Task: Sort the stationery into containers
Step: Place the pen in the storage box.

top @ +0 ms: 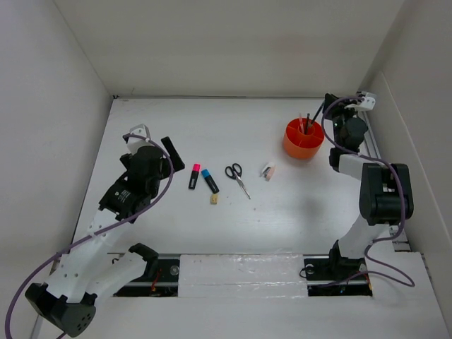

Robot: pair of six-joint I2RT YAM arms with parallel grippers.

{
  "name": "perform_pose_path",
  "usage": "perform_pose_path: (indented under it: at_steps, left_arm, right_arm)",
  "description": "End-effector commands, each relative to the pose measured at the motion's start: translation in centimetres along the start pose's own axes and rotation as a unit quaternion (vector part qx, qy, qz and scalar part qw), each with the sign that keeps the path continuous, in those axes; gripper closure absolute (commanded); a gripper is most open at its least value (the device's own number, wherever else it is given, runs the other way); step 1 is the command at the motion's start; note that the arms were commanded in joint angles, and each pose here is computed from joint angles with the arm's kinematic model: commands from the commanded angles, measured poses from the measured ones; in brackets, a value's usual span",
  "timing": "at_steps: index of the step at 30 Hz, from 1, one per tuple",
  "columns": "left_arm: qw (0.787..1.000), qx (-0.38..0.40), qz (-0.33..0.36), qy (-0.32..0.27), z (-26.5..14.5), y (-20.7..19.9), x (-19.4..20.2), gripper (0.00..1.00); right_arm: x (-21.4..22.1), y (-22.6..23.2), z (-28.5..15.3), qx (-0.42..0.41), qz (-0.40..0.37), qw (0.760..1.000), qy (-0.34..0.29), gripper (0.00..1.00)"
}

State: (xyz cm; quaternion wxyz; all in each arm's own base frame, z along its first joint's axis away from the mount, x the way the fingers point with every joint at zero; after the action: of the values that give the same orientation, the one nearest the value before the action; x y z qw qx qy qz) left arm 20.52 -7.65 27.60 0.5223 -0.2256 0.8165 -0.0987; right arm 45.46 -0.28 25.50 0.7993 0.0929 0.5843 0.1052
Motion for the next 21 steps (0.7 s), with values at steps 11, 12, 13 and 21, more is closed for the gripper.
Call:
perform_pose_path:
  at_steps: [11,12,13,21]
  left_arm:
    - [1.000,0.022,-0.005,-0.016,-0.3,-0.7,-1.1,0.00]
    - [1.000,0.022,-0.005,-0.016,-0.3,-0.7,-1.1,0.00]
    - [1.000,0.022,-0.005,-0.016,-0.3,-0.7,-1.1,0.00]
    - [1.000,0.022,-0.005,-0.016,-0.3,-0.7,-1.1,0.00]
  right_arm:
    - [0.5,-0.1,1.2,-0.025,-0.018,0.999,-0.007,1.00]
    - [0.9,-0.2,1.0,-0.024,-0.018,1.000,-0.001,1.00]
    - [1.0,-0.1,0.9,-0.030,-0.018,0.999,0.001,1.00]
    - [2.2,0.2,0.0,-0.054,-0.022,0.998,0.024,0.95]
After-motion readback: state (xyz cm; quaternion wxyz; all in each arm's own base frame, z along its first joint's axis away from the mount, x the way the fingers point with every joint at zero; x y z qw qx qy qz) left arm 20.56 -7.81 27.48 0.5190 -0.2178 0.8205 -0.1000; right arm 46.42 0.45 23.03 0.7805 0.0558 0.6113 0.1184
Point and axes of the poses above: each gripper's point midway between its finger pads, its own z axis out along the fingers, its own y axis along the line the jaws close on, x = y × z, the point moved 7 cm from there along -z, back along the fingers, and after that the axes turned 7 degrees about -z, right-handed, at the moved point
